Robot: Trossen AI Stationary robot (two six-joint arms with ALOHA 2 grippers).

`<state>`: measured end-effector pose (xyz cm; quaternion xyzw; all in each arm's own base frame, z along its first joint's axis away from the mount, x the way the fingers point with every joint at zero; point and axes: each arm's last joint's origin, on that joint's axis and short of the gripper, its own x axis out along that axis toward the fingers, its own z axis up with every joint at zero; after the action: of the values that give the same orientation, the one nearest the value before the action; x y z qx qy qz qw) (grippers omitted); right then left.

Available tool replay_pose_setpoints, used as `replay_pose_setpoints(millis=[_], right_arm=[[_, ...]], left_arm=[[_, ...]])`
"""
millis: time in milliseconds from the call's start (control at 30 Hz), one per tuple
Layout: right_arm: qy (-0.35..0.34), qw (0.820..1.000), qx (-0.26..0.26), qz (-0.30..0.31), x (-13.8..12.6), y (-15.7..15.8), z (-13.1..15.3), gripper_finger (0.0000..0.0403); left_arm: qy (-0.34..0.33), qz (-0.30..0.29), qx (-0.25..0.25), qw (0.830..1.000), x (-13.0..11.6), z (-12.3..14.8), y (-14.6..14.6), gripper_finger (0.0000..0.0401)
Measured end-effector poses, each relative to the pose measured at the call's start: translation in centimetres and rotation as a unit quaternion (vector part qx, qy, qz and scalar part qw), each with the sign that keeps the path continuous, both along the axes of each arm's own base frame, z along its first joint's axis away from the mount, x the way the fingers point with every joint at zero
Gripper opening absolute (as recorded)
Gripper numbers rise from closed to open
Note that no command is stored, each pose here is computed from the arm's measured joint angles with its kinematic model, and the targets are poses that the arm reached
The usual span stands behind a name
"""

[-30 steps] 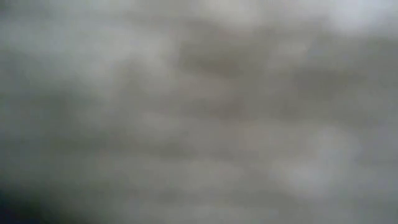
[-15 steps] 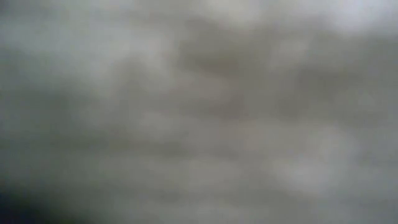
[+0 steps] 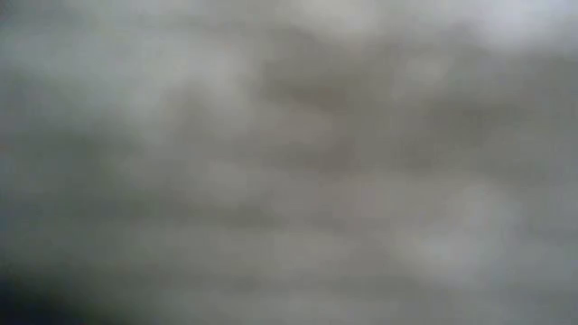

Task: Sort clothes
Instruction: Put the black boxer into the blue bin

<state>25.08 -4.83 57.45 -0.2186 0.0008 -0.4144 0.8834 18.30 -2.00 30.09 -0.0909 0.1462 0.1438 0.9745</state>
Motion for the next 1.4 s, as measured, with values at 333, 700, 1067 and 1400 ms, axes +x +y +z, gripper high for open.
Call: replay_pose_setpoints(millis=[333,700,1067,1400], right_arm=[[0.078,0.967,0.215,0.108,1.0,-2.6,-5.5,0.0007],[0.189,0.907,0.37,0.062,1.4,-3.8,-11.9,0.0096],[0.243,0.858,0.437,0.117,-4.4,2.1,-10.9,0.0146],[0.279,0.833,0.464,0.115,-7.4,9.1,-14.9,0.0129]], left_arm=[[0.01,0.0,0.002,1.0,0.0,-0.8,0.0,0.0087],[-0.015,-0.001,-0.018,1.0,0.2,-1.1,-0.1,0.0087],[-0.015,-0.001,-0.017,1.0,0.2,-1.1,-0.1,0.0087],[-0.015,-0.001,-0.017,1.0,0.2,-1.1,-0.1,0.0087]])
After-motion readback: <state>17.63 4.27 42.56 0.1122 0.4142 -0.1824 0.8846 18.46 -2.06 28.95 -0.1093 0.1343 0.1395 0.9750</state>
